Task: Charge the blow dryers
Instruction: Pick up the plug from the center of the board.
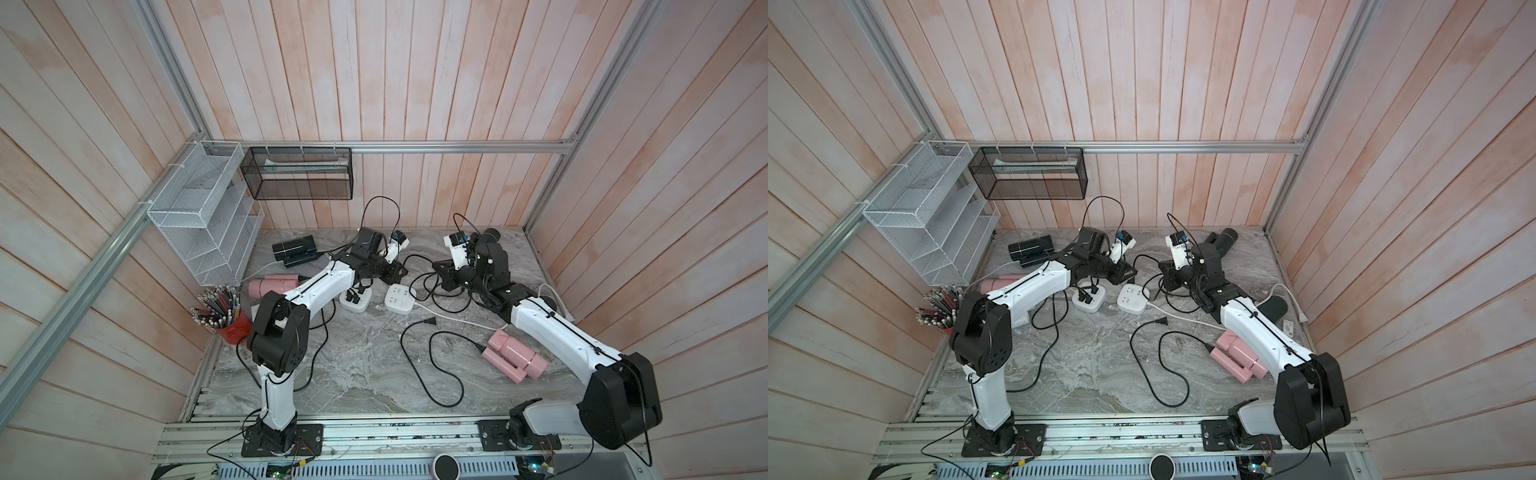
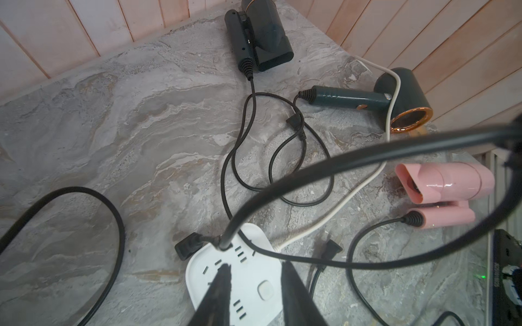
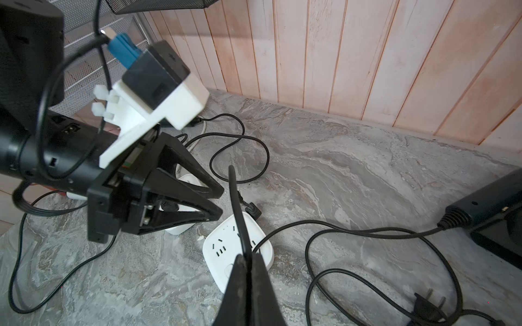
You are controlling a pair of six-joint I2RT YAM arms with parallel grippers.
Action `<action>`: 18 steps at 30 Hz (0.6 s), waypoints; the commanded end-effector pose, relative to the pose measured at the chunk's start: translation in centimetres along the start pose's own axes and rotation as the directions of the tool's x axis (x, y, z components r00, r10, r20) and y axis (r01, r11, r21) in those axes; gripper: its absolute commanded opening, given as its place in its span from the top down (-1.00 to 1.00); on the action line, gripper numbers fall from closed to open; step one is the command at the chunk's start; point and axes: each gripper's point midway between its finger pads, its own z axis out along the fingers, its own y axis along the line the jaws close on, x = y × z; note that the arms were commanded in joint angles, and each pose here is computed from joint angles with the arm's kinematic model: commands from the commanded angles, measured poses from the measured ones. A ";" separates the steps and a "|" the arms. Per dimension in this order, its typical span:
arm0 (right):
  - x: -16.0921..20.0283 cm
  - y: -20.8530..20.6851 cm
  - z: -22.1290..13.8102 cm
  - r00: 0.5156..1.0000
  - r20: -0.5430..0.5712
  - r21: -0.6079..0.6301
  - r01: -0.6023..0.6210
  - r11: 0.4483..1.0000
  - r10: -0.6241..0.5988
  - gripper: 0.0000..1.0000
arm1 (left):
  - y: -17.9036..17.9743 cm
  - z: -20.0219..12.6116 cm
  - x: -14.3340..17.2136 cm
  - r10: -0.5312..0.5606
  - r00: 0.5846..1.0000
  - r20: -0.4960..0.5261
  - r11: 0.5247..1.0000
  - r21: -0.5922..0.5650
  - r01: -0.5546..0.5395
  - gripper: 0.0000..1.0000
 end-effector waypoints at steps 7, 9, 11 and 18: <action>-1.1 1.0 -0.7 0.999 0.038 -0.037 0.007 0.999 -0.005 0.96 | 2.0 1.6 -2.3 -0.023 0.996 0.082 0.997 -0.065 0.028 0.46; -1.0 1.0 -0.7 0.999 0.038 -0.037 0.007 0.999 -0.005 0.96 | 1.9 1.9 -2.3 -0.024 0.996 0.080 0.998 -0.052 0.028 0.53; -1.0 0.8 -0.7 0.999 0.036 -0.030 0.007 1.000 -0.006 0.96 | 1.8 2.1 -2.2 -0.023 0.997 0.078 0.999 -0.044 0.027 0.55; -0.9 0.6 -0.6 0.999 0.036 -0.022 0.002 1.000 -0.001 0.96 | 1.9 2.5 -2.0 -0.006 0.997 0.076 0.997 -0.077 0.012 0.58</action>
